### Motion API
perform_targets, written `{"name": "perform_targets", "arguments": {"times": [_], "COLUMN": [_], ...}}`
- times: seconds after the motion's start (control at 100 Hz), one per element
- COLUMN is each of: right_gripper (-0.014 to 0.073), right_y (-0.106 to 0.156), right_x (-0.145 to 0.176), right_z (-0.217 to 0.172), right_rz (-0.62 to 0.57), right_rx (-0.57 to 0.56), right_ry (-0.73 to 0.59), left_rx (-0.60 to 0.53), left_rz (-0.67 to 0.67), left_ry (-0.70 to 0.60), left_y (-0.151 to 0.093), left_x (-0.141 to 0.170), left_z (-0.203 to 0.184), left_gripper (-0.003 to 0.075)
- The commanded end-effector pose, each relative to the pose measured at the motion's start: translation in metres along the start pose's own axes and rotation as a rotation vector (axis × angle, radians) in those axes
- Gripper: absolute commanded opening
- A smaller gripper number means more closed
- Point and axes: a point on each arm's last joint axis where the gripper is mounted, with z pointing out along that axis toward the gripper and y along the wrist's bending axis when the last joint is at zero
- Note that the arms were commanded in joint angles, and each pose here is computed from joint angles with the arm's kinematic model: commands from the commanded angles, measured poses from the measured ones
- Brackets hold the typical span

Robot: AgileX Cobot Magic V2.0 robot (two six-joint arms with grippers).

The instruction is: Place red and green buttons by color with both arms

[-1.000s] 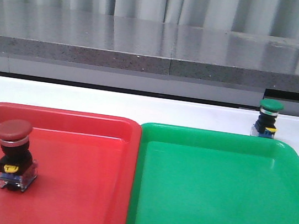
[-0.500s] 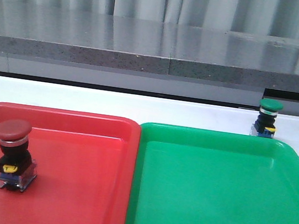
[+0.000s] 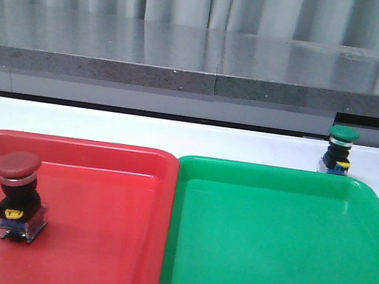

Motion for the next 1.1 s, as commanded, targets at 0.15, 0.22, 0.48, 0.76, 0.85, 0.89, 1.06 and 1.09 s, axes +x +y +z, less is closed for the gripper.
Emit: {"name": "perform_targets", "arguments": {"times": [0.15, 0.22, 0.48, 0.76, 0.85, 0.89, 1.06, 1.09], "right_gripper": [-0.0064, -0.0064, -0.0064, -0.0064, -0.0064, -0.0064, -0.0064, -0.0064], "right_y": [0.002, 0.002, 0.004, 0.009, 0.011, 0.012, 0.016, 0.017], "right_x": [-0.015, -0.015, -0.031, -0.082, -0.097, -0.103, -0.135, -0.138], "right_z": [-0.003, -0.003, -0.007, -0.007, 0.004, 0.010, 0.039, 0.045], "right_rz": [-0.009, -0.009, -0.009, -0.098, -0.095, -0.095, -0.081, -0.070], "right_rx": [-0.013, -0.013, -0.011, 0.018, 0.021, 0.024, 0.030, 0.029], "right_ry": [-0.127, -0.127, -0.111, -0.055, -0.016, 0.008, 0.076, 0.090], "left_rx": [0.006, 0.006, 0.006, 0.006, 0.006, 0.006, 0.006, 0.006], "left_rz": [-0.017, -0.017, -0.017, -0.017, -0.017, -0.017, -0.017, -0.017], "left_ry": [-0.104, -0.104, -0.104, -0.104, -0.104, -0.104, -0.104, -0.104], "left_y": [0.000, 0.000, 0.000, 0.000, 0.000, 0.000, 0.000, 0.000], "left_x": [-0.006, -0.006, -0.006, -0.006, -0.006, -0.006, -0.006, -0.006], "left_z": [-0.002, -0.002, -0.002, -0.002, -0.002, -0.002, -0.002, -0.002], "left_gripper": [-0.0020, -0.0020, -0.0020, -0.0020, -0.0020, -0.0020, -0.0020, -0.0020]}}
